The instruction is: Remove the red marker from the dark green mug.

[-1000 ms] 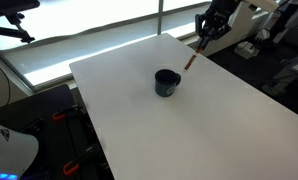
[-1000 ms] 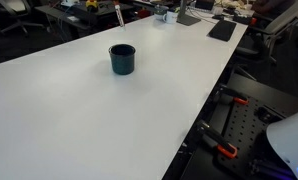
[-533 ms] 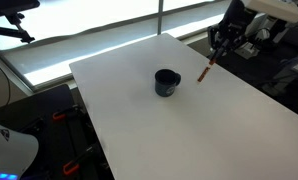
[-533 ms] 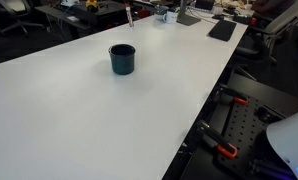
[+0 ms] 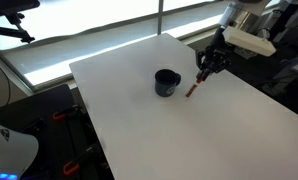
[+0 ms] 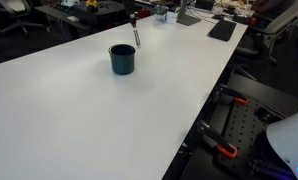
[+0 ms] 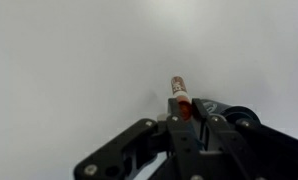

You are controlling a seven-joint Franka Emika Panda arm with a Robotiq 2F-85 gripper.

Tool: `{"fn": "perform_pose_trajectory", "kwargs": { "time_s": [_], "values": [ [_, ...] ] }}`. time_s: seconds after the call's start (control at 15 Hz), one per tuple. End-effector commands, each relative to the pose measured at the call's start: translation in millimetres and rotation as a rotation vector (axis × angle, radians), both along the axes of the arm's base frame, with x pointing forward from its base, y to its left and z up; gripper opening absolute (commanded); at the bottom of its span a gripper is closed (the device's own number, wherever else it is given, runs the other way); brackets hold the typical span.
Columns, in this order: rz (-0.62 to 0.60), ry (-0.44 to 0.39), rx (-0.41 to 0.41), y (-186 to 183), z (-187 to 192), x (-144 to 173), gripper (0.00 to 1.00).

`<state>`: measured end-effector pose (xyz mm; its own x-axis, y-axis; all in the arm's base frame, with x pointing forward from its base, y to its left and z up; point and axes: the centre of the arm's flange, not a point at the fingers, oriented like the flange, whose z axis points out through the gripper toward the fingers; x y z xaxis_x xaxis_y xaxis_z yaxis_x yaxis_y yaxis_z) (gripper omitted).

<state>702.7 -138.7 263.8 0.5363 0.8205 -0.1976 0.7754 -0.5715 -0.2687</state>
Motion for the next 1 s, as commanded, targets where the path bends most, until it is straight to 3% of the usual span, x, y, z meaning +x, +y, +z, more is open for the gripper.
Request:
{"fn": "perform_pose_trajectory", "kwargs": {
  "time_s": [0.0, 0.53, 0.6, 0.67, 0.73, 0.93],
  "values": [
    [-0.012, 0.015, 0.021, 19.7, -18.2, -27.3, 0.03],
    [-0.018, 0.067, 0.049, 36.8, -54.2, -39.9, 0.03],
    [-0.028, 0.069, 0.046, 37.2, -54.9, -40.9, 0.39],
    [-0.042, 0.068, 0.04, 37.7, -53.8, -40.6, 0.4],
    [-0.003, 0.087, 0.042, 30.0, -60.4, -26.5, 0.22],
    [-0.011, 0.088, 0.04, 30.6, -62.7, -27.6, 0.4]
  ]
}}
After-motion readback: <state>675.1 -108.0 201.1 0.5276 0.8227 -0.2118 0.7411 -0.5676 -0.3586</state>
